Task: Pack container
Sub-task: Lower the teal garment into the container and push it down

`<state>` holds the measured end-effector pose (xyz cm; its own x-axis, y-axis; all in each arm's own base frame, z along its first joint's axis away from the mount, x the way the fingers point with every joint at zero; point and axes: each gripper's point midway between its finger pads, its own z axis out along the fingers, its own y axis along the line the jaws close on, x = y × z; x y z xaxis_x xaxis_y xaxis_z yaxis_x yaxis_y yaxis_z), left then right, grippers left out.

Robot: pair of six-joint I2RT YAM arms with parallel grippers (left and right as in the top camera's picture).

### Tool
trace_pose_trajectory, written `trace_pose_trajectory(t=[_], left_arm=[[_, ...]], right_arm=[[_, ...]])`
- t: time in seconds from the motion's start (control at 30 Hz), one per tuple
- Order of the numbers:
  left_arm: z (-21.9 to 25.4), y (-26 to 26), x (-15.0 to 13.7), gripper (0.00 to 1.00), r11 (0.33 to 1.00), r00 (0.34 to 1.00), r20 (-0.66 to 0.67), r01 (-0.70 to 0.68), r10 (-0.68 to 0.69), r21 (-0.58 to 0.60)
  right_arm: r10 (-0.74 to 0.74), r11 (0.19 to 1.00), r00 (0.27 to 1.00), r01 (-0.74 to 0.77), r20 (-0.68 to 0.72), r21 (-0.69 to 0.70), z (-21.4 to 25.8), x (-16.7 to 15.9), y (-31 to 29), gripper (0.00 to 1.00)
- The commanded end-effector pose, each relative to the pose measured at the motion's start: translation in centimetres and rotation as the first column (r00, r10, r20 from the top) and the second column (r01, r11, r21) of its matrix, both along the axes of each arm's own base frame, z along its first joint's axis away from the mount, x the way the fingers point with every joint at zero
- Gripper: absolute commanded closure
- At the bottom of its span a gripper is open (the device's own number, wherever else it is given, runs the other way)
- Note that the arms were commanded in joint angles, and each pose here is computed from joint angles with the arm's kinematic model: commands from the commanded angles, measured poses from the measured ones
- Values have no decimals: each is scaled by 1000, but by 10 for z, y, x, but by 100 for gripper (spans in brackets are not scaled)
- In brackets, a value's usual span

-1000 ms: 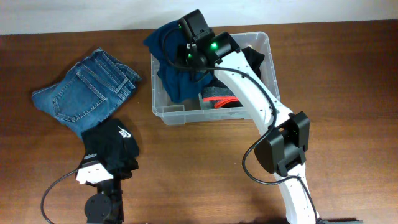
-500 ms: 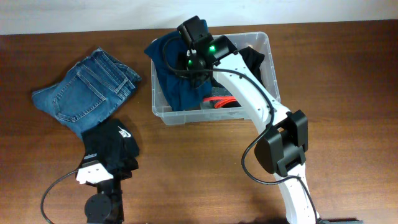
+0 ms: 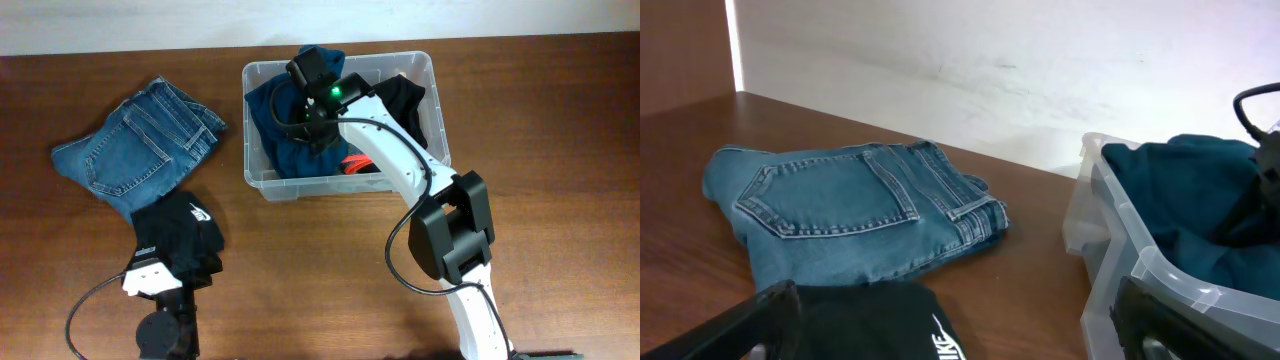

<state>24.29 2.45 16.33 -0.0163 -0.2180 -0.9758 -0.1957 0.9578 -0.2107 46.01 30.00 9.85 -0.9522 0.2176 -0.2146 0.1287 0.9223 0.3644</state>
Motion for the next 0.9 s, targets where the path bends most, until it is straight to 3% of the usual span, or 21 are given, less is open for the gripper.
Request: trace_pose_trajectory(t=[0.0,0.3,0.87], left_arm=[[-1,1,0,1,1000,1000,2,-4,4,11],[-1,1,0,1,1000,1000,2,-4,4,11],[-1,1,0,0,1000,1000,2,-4,4,11]], right_arm=[[21,997,1000,-21,-4,72,8,-6,18,96],[55,987,998,-56,12,152,16,-4,34,96],[54,998,998,-54,-24,19,-20,-25,28,96]])
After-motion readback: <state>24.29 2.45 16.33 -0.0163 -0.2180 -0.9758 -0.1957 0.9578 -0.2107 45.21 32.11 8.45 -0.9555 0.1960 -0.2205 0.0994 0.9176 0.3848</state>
